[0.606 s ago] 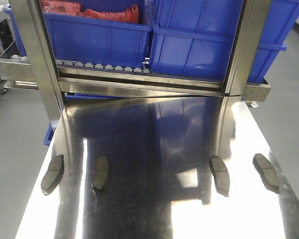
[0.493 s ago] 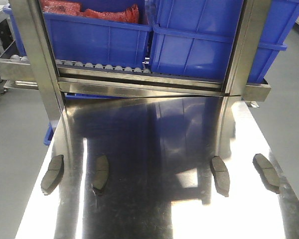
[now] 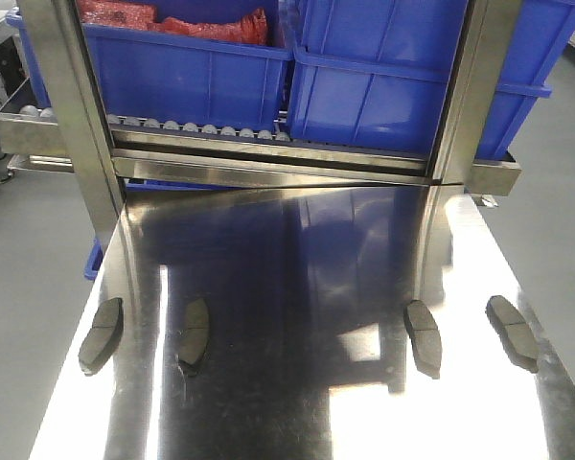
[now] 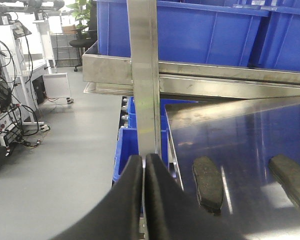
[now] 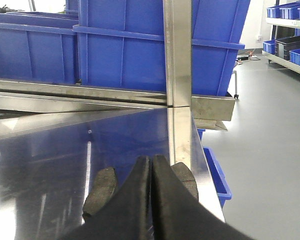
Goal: Move and align brake pads A on conveyor
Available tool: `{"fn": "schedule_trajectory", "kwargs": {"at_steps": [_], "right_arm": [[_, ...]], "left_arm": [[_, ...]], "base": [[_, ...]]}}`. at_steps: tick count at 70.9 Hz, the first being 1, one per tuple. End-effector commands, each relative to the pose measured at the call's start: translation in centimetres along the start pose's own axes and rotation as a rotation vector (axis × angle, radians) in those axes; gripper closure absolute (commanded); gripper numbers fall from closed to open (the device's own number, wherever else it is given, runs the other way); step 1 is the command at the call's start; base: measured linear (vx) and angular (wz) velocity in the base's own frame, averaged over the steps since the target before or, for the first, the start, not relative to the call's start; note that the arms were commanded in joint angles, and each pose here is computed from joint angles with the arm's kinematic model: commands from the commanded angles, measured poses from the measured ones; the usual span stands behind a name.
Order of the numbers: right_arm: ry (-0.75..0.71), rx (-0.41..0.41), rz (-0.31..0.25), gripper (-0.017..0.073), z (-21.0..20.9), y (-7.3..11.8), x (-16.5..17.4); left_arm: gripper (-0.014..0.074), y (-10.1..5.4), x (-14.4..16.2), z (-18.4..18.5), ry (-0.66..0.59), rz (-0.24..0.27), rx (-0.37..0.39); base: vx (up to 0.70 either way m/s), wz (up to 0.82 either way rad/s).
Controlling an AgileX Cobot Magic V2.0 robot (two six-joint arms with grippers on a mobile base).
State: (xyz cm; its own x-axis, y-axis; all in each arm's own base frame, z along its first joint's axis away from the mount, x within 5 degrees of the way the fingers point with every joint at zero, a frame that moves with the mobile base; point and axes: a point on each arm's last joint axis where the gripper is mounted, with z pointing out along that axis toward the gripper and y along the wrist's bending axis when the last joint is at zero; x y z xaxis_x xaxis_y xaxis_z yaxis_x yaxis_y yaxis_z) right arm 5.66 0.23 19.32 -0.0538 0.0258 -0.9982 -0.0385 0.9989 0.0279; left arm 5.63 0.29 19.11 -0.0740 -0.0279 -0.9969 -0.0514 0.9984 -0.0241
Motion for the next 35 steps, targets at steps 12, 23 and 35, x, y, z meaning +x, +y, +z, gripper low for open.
{"fn": "schedule_trajectory", "kwargs": {"at_steps": [12, 23, 35], "right_arm": [[-0.079, 0.000, -0.017, 0.0568, -0.08, 0.00, -0.41], [-0.079, 0.000, -0.017, 0.0568, -0.08, 0.00, -0.41], [-0.079, 0.000, -0.017, 0.0568, -0.08, 0.00, -0.41]], "left_arm": [[0.0600, -0.05, -1.45, -0.28, -0.110, 0.000, 0.004], [0.0600, -0.05, -1.45, -0.28, -0.110, 0.000, 0.004], [0.0600, -0.05, -1.53, -0.29, -0.119, 0.000, 0.005]], "base": [[0.00, 0.00], [0.00, 0.00], [0.00, 0.00]]}}
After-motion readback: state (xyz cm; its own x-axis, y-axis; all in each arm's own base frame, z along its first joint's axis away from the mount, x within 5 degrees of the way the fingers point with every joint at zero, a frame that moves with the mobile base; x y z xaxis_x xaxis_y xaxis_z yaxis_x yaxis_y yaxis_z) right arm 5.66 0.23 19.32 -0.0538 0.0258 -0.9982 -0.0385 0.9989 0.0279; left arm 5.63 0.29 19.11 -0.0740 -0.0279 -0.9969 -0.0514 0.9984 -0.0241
